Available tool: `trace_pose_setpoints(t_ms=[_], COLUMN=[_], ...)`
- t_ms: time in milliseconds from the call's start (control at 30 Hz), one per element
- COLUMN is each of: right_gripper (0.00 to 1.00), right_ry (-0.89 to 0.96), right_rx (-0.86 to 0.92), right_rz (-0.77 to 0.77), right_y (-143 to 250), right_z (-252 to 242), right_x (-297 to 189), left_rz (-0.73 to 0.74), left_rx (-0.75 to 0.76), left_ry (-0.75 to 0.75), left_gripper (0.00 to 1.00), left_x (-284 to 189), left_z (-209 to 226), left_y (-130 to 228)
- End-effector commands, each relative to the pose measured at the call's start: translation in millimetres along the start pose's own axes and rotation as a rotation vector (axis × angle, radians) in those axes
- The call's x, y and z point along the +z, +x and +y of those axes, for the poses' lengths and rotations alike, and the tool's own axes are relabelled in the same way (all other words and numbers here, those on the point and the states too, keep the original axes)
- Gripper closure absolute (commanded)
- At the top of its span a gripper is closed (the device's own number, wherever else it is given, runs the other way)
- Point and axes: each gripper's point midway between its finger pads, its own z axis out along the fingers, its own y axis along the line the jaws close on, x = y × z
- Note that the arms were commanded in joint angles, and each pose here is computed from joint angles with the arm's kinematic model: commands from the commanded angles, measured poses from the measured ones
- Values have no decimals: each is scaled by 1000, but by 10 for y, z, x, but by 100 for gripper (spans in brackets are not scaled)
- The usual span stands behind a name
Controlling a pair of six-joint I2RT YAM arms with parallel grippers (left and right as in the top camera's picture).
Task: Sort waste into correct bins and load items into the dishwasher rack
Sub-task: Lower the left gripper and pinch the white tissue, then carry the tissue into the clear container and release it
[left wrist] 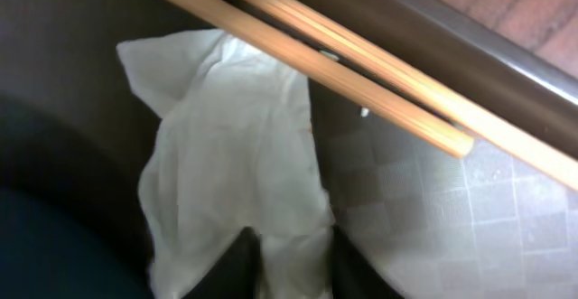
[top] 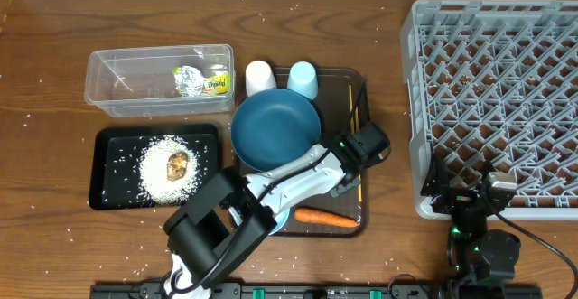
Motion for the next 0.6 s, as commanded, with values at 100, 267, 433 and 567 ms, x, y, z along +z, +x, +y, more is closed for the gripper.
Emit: trace_pose_setpoints(t_ms=[100, 267, 433, 567], right_gripper=[1, 1, 1, 1], right_ry=[21, 21, 21, 21], right_rx=[-4, -4, -4, -4], right_rz=[0, 0, 0, 0], right_y=[4, 4, 4, 5], right_z=[-50, -50, -50, -50], right_x=[0, 0, 0, 0], left_rz=[13, -18, -108, -199], left_rx=[-23, -40, -119, -202], left_ry=[-2, 3, 2, 1], left_gripper=[94, 94, 94, 94], left_x=[-14, -203, -527, -865], left_z=[-62, -165, -177, -91], left_y=[27, -37, -169, -259])
